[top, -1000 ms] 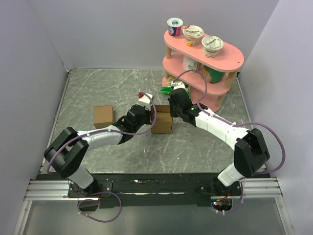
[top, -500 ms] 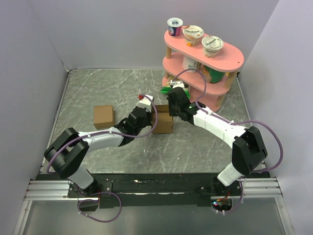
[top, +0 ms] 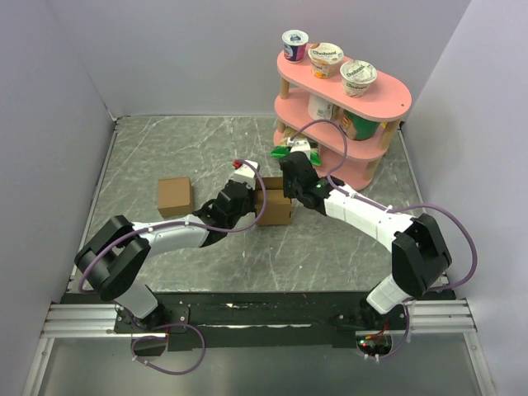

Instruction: Fold the paper box

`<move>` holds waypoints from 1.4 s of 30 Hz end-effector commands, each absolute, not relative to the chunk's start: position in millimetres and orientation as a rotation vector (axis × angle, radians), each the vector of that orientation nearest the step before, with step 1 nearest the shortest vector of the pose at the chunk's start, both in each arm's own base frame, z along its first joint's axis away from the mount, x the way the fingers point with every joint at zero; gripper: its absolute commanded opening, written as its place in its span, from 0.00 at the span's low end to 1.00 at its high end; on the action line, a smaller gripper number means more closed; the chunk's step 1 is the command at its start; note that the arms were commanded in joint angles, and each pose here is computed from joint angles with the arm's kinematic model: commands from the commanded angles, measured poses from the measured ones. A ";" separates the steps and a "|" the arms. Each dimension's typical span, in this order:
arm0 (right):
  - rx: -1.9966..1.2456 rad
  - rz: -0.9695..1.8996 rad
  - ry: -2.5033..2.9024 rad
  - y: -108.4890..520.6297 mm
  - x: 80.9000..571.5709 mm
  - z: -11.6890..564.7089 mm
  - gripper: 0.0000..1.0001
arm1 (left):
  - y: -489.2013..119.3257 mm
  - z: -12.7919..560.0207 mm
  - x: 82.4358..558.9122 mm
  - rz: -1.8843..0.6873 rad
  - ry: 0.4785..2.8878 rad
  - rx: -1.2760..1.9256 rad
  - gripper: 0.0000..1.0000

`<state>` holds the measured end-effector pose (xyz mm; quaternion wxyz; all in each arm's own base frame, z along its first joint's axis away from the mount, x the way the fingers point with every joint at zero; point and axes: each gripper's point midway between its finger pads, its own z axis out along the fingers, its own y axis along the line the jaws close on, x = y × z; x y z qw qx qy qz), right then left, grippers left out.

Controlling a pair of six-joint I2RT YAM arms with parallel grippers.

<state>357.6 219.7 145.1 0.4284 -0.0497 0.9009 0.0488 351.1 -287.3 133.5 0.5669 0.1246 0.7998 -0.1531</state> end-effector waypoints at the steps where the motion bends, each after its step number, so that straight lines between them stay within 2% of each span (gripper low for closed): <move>1: -0.162 0.293 2.261 254.9 335.4 144.9 0.00 | -312.3 120.8 326.7 -0.475 1.937 0.370 0.01; 19: -0.105 0.233 2.155 239.5 303.4 137.3 0.00 | -315.5 129.8 324.3 -0.524 1.947 0.322 0.01; 21: -0.083 0.200 2.138 233.6 306.1 140.9 0.00 | -316.5 136.4 322.6 -0.540 1.943 0.320 0.07; 23: -0.072 0.184 2.125 229.2 305.7 143.5 0.00 | -316.0 144.7 321.3 -0.549 1.942 0.322 0.20; 25: -0.047 0.174 2.099 223.7 306.6 149.7 0.00 | -314.3 155.1 319.4 -0.567 1.938 0.328 0.39; 26: -0.041 0.171 2.091 221.6 305.9 149.5 0.00 | -313.6 161.3 318.1 -0.578 1.934 0.331 0.41; 33: -0.002 0.175 2.000 209.8 302.7 165.4 0.00 | -313.4 176.6 290.7 -0.739 1.946 0.434 0.51; 42: 0.014 0.169 1.964 206.2 296.4 165.6 0.00 | -299.7 171.9 278.3 -0.787 1.994 0.431 0.50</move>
